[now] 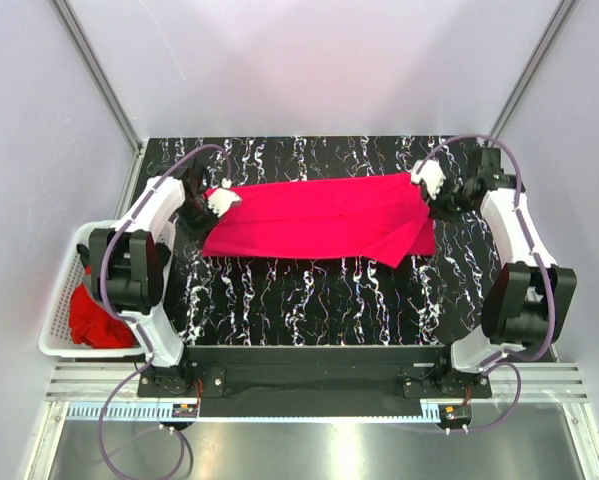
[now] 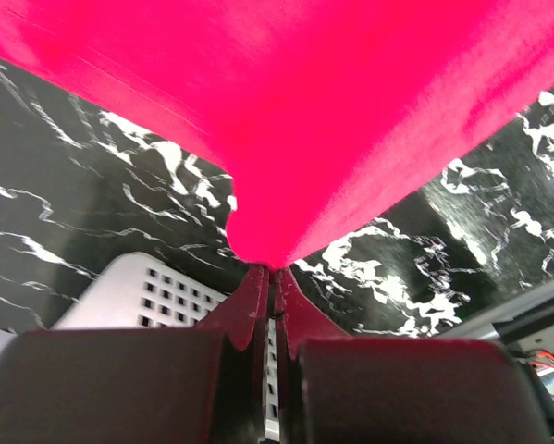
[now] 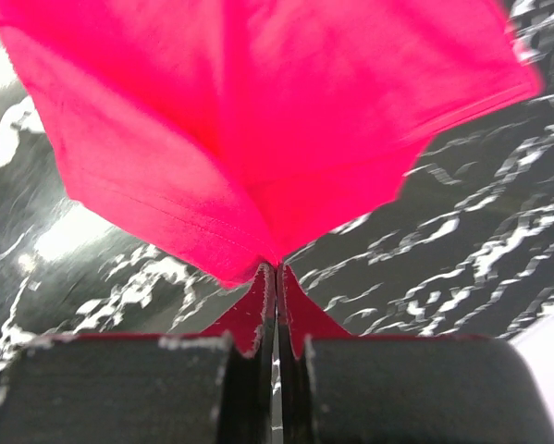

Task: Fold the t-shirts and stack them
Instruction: Fold the tshirt

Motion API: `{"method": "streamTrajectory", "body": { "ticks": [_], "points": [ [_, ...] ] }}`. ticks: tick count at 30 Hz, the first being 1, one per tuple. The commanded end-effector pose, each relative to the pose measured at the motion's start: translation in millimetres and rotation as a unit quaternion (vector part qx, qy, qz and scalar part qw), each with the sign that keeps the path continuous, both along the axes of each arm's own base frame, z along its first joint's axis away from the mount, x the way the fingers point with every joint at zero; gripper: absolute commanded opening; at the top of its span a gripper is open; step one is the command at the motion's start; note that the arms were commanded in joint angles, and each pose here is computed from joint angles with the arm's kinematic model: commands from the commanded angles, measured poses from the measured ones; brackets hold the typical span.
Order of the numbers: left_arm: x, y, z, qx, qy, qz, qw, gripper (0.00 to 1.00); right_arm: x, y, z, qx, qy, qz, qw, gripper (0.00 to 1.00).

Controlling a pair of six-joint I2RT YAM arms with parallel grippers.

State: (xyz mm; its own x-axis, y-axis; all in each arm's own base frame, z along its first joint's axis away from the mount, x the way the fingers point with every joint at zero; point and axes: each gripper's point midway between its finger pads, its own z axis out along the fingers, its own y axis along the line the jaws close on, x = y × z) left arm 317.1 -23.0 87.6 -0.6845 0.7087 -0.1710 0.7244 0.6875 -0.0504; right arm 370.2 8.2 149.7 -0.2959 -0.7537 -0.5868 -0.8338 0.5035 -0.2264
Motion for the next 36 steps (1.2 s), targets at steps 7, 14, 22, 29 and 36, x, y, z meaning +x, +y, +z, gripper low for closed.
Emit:
{"method": "streamTrajectory", "body": {
  "ticks": [7,14,22,29,36],
  "points": [
    [49,7,-9,0.013,-0.022,0.015,1.0,0.0,64,5,40,0.062,-0.038,-0.047,0.996,0.0],
    [94,11,-8,0.018,-0.05,0.038,0.998,0.0,110,-1,37,0.079,-0.035,-0.077,0.993,0.0],
    [122,19,-19,0.028,-0.056,0.057,0.996,0.0,150,1,11,0.102,-0.014,-0.105,0.989,0.0],
    [118,23,-27,0.037,-0.044,0.061,0.996,0.0,179,17,3,0.123,-0.01,-0.114,0.986,0.0],
    [127,28,-29,0.038,-0.049,0.073,0.995,0.0,191,29,-8,0.121,-0.007,-0.112,0.986,0.0]
  ]
}}
